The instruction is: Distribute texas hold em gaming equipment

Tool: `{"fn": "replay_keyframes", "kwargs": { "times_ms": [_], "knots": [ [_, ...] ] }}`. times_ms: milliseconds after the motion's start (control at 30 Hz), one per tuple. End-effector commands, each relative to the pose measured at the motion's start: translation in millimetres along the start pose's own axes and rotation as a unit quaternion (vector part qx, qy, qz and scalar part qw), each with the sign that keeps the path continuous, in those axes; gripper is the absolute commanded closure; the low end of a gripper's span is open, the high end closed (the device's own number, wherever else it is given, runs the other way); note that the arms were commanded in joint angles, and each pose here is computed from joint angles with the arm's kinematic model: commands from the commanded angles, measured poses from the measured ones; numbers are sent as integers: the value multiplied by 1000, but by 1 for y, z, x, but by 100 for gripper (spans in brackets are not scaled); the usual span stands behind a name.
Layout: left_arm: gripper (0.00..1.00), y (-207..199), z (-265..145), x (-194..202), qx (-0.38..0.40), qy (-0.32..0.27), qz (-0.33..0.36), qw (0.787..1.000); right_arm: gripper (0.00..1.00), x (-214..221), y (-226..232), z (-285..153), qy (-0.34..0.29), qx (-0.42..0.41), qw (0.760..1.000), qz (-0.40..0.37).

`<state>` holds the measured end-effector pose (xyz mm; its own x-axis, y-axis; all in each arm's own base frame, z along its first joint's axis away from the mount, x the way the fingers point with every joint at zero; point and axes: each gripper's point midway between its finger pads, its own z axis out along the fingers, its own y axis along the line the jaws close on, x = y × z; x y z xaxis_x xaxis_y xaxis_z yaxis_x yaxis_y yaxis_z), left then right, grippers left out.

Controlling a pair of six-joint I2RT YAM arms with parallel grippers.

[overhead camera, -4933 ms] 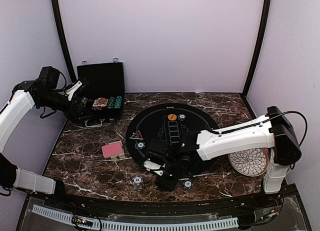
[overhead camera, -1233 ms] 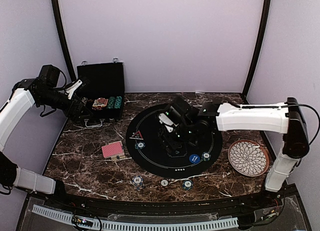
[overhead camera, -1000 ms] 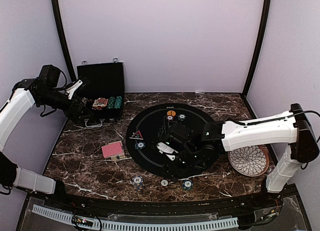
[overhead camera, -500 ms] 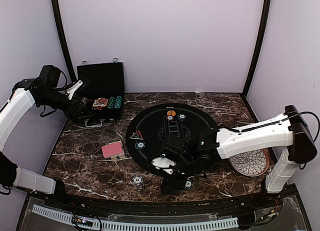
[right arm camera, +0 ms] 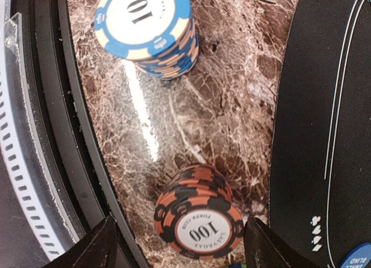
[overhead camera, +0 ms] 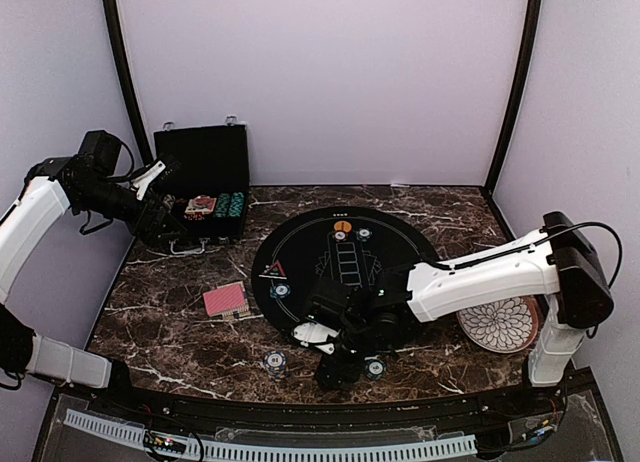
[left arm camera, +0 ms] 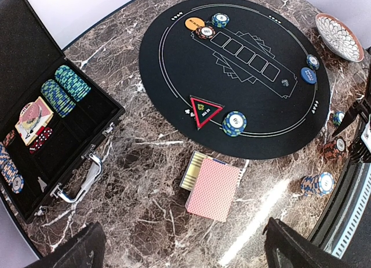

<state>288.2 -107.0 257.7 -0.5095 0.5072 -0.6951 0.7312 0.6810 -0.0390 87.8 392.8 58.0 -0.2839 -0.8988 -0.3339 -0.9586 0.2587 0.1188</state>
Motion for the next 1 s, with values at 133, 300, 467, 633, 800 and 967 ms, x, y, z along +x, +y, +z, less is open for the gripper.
{"fn": "replay_keyframes", "kwargs": {
  "times_ms": [133, 300, 467, 633, 800, 967],
  "knots": [
    [1, -10, -14, -7, 3, -13, 13, 1000, 31, -20, -2, 1, -23, 17, 999, -17],
    [1, -9, -14, -7, 1, -13, 13, 1000, 37, -19, -1, 2, -20, 16, 1000, -15],
    [1, -9, -15, -6, -2, -12, 13, 1000, 43, -18, 0, 3, -19, 13, 1000, -12],
    [1, -8, -16, -7, -6, -13, 16, 1000, 45, -18, 1, 3, -17, 13, 1000, -13],
    [1, -8, -17, -7, -8, -14, 17, 1000, 46, -15, 2, 6, -11, 14, 1000, -14],
    [1, -8, -18, -7, -9, -15, 18, 1000, 46, -13, 2, 8, -5, 18, 1000, -16]
  ]
}}
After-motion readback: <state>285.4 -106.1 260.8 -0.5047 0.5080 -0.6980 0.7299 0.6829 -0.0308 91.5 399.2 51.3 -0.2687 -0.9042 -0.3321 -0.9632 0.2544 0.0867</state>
